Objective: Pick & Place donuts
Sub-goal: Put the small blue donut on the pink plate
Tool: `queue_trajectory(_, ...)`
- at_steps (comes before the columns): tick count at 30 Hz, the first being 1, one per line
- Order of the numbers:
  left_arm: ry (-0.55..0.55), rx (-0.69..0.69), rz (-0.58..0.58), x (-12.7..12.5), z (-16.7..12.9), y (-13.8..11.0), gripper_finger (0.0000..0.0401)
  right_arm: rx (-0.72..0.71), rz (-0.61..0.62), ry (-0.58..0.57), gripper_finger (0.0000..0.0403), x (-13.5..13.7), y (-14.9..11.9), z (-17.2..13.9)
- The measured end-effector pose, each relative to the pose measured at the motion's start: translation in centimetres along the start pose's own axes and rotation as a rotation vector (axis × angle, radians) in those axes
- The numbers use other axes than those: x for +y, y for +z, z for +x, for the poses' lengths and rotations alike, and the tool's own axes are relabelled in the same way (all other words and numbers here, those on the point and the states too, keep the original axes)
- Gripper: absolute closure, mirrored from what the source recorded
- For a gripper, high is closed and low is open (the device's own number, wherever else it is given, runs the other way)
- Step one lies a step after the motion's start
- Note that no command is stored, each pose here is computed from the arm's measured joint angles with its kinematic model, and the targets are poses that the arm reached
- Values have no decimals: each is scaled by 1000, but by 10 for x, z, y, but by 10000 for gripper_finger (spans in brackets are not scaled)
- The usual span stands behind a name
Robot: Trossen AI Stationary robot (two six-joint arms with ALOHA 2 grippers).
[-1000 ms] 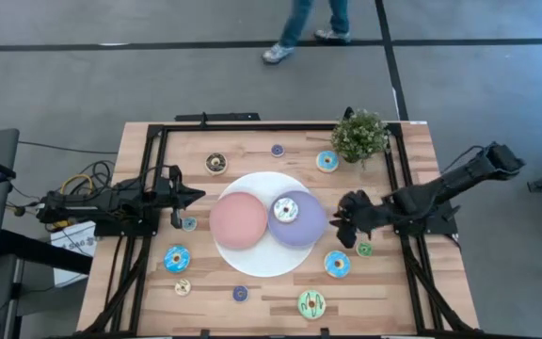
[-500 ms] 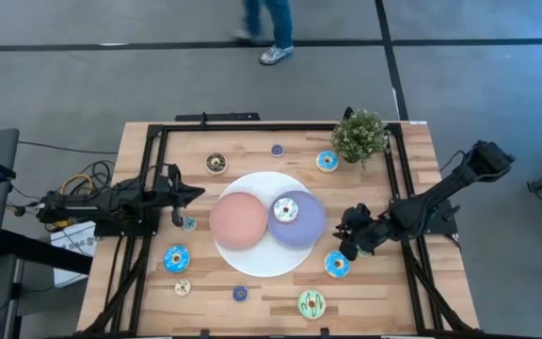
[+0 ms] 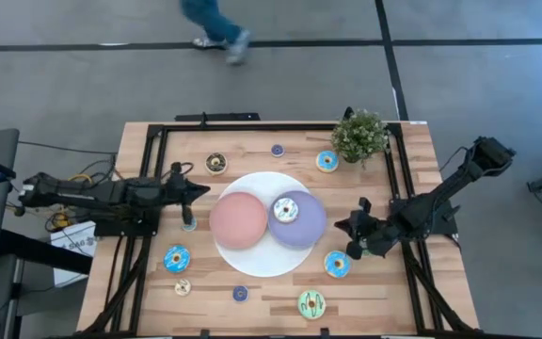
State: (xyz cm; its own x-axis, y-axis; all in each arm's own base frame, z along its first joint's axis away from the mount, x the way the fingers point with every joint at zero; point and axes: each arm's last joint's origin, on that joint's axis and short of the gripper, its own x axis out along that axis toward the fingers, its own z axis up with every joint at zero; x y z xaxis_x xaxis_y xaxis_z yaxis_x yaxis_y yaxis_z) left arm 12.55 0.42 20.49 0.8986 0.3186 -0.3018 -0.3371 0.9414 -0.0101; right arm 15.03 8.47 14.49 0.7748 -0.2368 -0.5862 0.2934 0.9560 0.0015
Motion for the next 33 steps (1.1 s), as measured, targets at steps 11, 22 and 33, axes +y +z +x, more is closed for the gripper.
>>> queue_trajectory(11, 122, 494, 20, -20, 29, 64, 343, -35, 11, -10, 400, -10, 2, -3)
queue_trajectory(22, 265, 988, -263, -24, 24, 40, 169, -10, 1, 11, 402, -9, 1, -3)
queue_trajectory(33, 393, 1053, -470, -24, 25, -24, 69, -9, 1, 12, 402, -9, 1, -3)
